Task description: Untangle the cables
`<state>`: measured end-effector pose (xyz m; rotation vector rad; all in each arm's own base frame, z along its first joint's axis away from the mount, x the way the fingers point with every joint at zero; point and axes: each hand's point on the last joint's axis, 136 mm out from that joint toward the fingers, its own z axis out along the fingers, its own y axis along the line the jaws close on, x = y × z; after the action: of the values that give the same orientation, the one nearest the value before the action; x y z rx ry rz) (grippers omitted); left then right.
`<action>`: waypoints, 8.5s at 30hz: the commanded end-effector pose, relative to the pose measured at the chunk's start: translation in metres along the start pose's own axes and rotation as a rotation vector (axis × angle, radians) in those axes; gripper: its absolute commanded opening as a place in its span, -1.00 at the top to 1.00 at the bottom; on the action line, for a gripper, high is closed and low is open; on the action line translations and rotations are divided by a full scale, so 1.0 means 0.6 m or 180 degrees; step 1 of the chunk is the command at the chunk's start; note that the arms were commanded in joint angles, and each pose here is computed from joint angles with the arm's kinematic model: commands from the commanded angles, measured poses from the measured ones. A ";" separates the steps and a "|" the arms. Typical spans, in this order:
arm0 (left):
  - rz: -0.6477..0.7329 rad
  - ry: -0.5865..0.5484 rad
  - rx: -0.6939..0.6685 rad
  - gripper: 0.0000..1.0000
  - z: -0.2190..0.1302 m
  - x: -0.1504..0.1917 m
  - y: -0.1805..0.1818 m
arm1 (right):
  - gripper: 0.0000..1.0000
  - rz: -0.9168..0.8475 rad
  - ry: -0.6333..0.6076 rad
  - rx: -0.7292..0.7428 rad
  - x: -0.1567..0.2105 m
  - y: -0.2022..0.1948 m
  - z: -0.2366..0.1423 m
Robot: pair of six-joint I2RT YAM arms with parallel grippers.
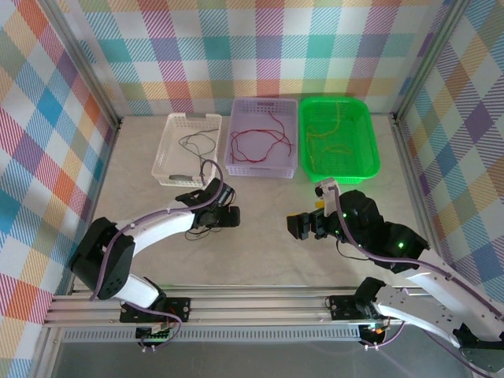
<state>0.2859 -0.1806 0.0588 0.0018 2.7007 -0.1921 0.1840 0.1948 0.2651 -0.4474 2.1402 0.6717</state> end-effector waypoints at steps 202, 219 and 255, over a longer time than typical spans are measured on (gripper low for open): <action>-0.0607 -0.2162 0.0663 -1.00 -0.410 -0.150 0.105 | 1.00 -0.0343 -0.0599 -0.3219 -0.451 0.316 0.398; -0.0439 -0.2571 0.1280 -1.00 -0.399 -0.238 0.030 | 1.00 -0.0426 -0.0150 -0.3946 -0.426 0.433 0.244; -0.0156 -0.2213 0.1479 1.00 -0.441 -0.228 -0.002 | -0.12 0.0973 0.0255 -0.2482 -0.451 0.199 0.382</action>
<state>0.3034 -0.1486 0.3614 0.0256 1.8666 -0.7258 0.3981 0.4727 0.3992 -0.6759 1.9273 1.7843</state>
